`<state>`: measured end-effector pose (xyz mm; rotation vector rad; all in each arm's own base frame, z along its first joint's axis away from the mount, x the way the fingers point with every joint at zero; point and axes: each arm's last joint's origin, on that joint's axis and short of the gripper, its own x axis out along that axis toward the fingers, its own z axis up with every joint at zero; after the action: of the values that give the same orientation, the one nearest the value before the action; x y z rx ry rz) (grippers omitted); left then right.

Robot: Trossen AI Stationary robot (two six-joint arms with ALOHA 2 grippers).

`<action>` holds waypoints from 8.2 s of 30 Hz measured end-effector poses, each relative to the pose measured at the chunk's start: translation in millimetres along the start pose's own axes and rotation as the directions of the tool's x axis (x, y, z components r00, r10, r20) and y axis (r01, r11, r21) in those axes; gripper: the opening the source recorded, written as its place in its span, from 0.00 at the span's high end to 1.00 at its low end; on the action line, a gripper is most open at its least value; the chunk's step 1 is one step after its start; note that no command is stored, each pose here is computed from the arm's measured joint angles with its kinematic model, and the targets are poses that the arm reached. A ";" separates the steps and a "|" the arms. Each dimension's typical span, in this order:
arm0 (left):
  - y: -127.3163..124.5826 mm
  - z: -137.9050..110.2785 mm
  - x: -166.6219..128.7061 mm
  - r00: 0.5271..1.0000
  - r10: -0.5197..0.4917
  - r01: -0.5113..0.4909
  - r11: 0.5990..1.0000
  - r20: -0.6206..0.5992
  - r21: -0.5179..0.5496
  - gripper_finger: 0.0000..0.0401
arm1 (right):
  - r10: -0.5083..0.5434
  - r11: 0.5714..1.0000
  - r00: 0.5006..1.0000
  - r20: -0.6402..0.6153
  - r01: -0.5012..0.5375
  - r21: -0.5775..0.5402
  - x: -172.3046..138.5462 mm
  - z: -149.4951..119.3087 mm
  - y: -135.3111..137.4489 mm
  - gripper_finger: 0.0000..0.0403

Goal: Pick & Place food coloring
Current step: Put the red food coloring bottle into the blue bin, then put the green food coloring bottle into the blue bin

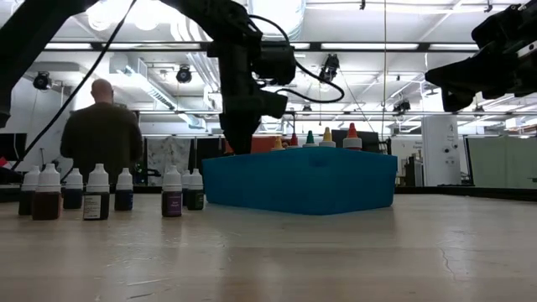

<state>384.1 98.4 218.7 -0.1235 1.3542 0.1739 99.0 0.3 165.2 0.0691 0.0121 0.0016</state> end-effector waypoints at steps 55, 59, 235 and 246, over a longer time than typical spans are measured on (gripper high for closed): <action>7.3 -0.9 32.4 0.999 0.001 0.002 0.997 0.034 -0.082 0.89 | 0.000 1.000 1.000 -0.002 0.000 0.000 0.1 -0.2 0.0 0.98; 7.4 -0.3 32.4 0.999 0.002 0.002 0.997 0.040 -0.082 0.87 | 0.000 1.000 1.000 -0.002 0.000 0.001 0.1 -0.2 0.0 0.98; -58.1 -75.9 15.7 0.993 -0.070 0.032 0.933 -0.094 -0.358 0.65 | -0.001 1.000 1.000 -0.007 0.001 0.001 0.4 -0.5 0.0 0.98; -57.5 -75.2 17.3 0.993 -0.069 0.034 0.940 -0.093 -0.341 0.65 | -0.001 1.000 1.000 -0.006 0.001 -0.001 0.4 -0.5 0.0 0.98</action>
<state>326.8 28.8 185.2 -0.4631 1.4138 0.3606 99.4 0.3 164.7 0.0684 0.0186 0.0013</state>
